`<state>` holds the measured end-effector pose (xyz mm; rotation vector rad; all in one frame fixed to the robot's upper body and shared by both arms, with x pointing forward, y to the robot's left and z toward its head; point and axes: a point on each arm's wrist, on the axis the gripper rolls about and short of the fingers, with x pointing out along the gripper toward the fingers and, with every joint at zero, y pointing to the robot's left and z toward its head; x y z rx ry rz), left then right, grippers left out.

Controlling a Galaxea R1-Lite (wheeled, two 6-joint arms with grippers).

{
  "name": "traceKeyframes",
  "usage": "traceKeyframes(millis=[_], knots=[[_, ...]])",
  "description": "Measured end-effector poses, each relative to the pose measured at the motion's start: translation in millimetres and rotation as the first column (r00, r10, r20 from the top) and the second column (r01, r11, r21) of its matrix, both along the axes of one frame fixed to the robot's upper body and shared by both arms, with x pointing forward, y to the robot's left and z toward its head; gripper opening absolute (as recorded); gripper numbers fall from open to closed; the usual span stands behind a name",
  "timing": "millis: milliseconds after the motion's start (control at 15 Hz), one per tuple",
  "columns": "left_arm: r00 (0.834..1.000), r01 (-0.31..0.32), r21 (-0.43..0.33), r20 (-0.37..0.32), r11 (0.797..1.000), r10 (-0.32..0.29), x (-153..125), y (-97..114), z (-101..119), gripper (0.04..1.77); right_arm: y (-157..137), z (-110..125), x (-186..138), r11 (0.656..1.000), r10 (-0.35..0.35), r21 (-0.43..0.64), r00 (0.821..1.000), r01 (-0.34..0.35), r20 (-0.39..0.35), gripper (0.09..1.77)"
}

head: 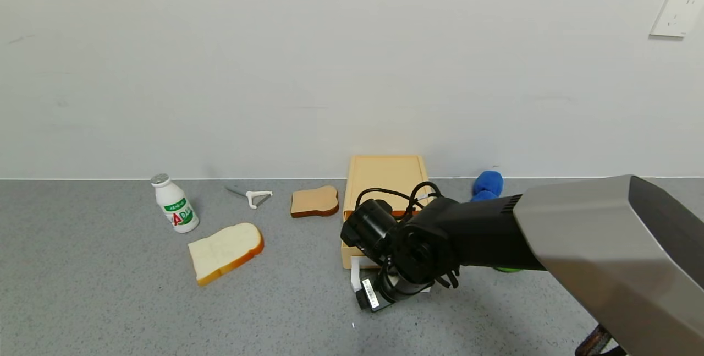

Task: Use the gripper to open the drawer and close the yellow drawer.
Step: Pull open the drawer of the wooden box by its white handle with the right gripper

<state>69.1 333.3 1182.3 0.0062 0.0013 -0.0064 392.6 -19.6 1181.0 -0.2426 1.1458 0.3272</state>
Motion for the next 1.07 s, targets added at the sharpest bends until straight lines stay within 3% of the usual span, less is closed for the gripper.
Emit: traceKeyframes(millis=[1067], knots=[[1.000,0.000,0.000,0.000,1.000,0.000,0.0,0.0,0.0,1.72,9.7,1.5,-41.1,1.000,0.002,-0.006,0.999,-0.003,-0.047,1.71]])
